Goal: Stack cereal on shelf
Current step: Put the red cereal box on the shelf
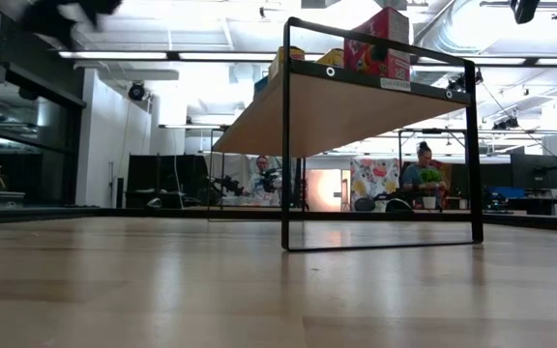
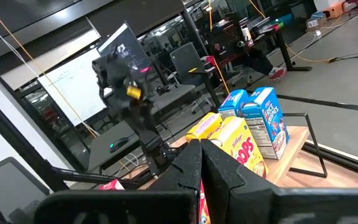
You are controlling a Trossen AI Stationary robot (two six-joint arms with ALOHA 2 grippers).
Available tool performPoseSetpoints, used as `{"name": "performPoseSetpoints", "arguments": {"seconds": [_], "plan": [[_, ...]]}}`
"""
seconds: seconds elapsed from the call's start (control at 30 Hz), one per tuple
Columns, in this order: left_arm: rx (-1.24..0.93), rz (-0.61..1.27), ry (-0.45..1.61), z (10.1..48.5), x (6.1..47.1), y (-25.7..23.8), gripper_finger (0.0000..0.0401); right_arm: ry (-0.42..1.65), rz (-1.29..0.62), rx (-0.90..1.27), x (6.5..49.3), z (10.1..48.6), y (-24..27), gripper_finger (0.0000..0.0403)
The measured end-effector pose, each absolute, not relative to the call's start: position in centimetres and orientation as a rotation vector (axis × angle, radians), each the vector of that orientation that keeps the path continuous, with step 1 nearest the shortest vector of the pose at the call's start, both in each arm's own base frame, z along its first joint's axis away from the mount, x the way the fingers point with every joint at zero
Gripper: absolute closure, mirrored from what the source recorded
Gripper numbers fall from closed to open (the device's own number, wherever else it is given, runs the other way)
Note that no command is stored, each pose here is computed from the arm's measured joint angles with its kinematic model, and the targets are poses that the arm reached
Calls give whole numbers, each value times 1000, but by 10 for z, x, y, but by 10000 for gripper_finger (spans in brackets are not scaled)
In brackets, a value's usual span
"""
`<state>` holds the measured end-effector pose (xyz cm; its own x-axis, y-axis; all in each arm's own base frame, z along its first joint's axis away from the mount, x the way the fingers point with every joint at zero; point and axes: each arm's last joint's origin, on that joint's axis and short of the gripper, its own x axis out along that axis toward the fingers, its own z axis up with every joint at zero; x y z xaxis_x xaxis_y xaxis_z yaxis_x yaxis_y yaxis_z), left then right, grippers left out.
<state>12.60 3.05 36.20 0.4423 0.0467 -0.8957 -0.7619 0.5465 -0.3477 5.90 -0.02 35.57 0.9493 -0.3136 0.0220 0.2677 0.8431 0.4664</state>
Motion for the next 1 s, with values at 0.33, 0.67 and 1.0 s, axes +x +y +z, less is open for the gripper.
{"name": "performPoseSetpoints", "arguments": {"seconds": [0.33,0.67,1.0], "plan": [[-1119,677,1278,325,132,-50,139,-96,-308,469,59,356,0,402],[-1281,801,1425,300,122,-133,140,-34,-321,389,59,350,0,402],[-1133,907,1346,276,109,-173,140,16,-331,360,59,345,0,402]]}}
